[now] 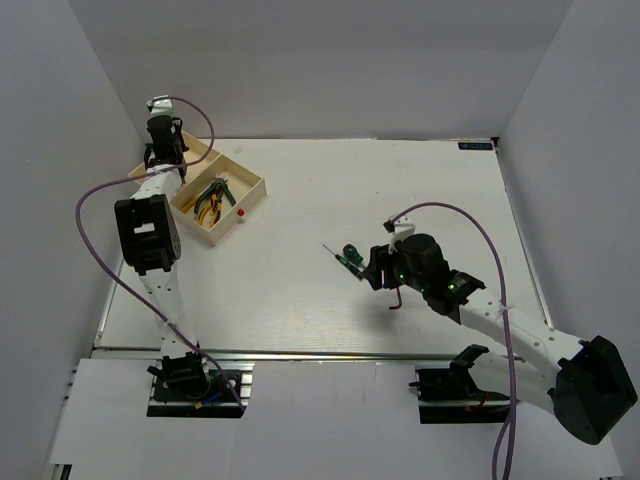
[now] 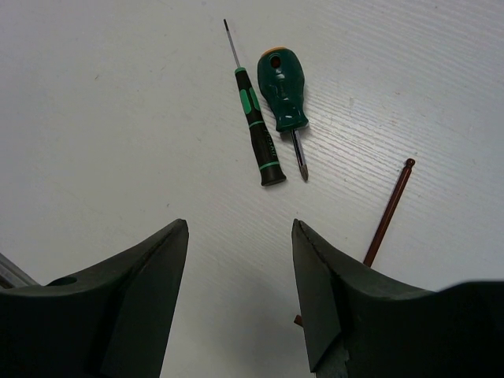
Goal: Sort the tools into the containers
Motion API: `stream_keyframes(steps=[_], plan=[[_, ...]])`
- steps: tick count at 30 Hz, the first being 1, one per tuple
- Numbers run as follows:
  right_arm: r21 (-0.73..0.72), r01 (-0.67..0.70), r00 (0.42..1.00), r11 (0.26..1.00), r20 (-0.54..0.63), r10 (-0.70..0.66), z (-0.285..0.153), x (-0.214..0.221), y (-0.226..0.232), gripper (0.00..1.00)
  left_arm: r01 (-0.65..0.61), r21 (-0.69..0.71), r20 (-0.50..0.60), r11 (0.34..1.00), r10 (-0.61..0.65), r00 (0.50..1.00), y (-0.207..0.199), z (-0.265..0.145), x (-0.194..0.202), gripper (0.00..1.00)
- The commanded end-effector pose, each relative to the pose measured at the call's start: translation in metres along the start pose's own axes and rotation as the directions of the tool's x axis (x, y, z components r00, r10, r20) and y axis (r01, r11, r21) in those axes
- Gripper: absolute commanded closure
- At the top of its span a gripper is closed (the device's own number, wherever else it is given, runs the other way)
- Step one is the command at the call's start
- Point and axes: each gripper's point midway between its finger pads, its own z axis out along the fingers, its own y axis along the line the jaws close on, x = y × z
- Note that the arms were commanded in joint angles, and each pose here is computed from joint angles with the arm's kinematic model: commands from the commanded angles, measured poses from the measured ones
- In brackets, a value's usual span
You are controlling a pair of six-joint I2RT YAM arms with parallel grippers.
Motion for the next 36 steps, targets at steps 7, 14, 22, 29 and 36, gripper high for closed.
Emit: stream_keyframes(steps=[7, 14, 22, 29, 36], plan=[[0.013, 0.006, 1.000, 1.000, -0.011, -0.006, 0.004, 0.002, -0.002, 0.38, -0.048, -0.047, 0.011, 0.998, 0.048, 0.999, 0.006, 0.009, -0.009, 1.00], [0.013, 0.000, 1.000, 1.000, -0.021, 0.001, 0.007, 0.004, -0.003, 0.38, -0.073, 0.017, -0.022, 0.997, 0.073, 0.997, -0.003, 0.007, -0.018, 1.00], [0.001, -0.007, 1.000, 1.000, -0.029, 0.007, 0.009, 0.009, -0.002, 0.38, -0.078, 0.100, -0.067, 0.992, 0.085, 0.994, -0.018, 0.011, -0.011, 1.00], [0.004, -0.006, 0.999, 1.000, -0.036, 0.006, 0.012, 0.011, -0.002, 0.38, -0.063, 0.147, -0.144, 0.987, 0.084, 0.986, -0.028, 0.019, 0.026, 1.00], [0.007, -0.009, 0.999, 1.000, -0.035, 0.009, 0.013, 0.012, -0.003, 0.38, -0.023, 0.141, -0.193, 0.990, 0.050, 0.980, -0.026, 0.022, 0.044, 0.89]])
